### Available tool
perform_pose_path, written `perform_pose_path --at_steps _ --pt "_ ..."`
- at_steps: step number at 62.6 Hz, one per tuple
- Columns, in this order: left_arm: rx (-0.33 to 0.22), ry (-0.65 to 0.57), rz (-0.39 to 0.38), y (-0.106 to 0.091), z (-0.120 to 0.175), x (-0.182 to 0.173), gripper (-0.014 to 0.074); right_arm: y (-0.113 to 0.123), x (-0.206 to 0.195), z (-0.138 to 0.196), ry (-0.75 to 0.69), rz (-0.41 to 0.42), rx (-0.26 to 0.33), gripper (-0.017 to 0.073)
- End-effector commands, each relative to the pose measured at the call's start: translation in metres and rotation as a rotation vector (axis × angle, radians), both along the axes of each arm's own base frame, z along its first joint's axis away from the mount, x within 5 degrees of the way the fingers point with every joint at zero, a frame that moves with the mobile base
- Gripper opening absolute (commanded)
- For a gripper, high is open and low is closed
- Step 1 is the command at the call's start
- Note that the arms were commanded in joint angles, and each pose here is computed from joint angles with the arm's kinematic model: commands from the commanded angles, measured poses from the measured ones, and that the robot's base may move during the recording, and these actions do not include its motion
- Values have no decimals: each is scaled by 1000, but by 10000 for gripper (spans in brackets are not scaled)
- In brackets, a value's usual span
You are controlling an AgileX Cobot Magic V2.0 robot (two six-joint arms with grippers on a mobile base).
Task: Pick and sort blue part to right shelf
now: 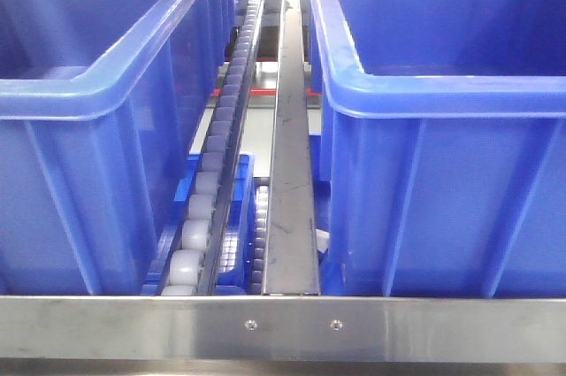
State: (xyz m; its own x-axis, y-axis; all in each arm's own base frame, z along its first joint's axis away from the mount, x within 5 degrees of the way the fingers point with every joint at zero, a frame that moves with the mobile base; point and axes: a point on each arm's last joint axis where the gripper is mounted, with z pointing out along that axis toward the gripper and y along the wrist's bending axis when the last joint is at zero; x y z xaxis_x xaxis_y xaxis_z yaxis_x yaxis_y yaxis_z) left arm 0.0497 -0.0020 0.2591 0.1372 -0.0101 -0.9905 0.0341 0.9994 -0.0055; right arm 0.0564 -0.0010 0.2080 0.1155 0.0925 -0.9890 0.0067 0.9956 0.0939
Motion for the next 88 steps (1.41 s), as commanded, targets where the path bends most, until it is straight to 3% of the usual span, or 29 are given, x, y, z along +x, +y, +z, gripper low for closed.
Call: perform_pose_path --at_steps 1,18,49,88 --pt "-32 -114 16 2 1 -3 124 0 -5 17 -136 -6 -7 29" --pt "-23 -59 23 2 -45 4 124 0 -5 16 -135 -6 -7 29" --pt "-28 -59 -26 -1 -44 4 124 0 -5 16 -135 -6 -7 29" --pt "-28 -59 -24 -1 -44 4 123 0 -5 16 -135 -6 -7 29"
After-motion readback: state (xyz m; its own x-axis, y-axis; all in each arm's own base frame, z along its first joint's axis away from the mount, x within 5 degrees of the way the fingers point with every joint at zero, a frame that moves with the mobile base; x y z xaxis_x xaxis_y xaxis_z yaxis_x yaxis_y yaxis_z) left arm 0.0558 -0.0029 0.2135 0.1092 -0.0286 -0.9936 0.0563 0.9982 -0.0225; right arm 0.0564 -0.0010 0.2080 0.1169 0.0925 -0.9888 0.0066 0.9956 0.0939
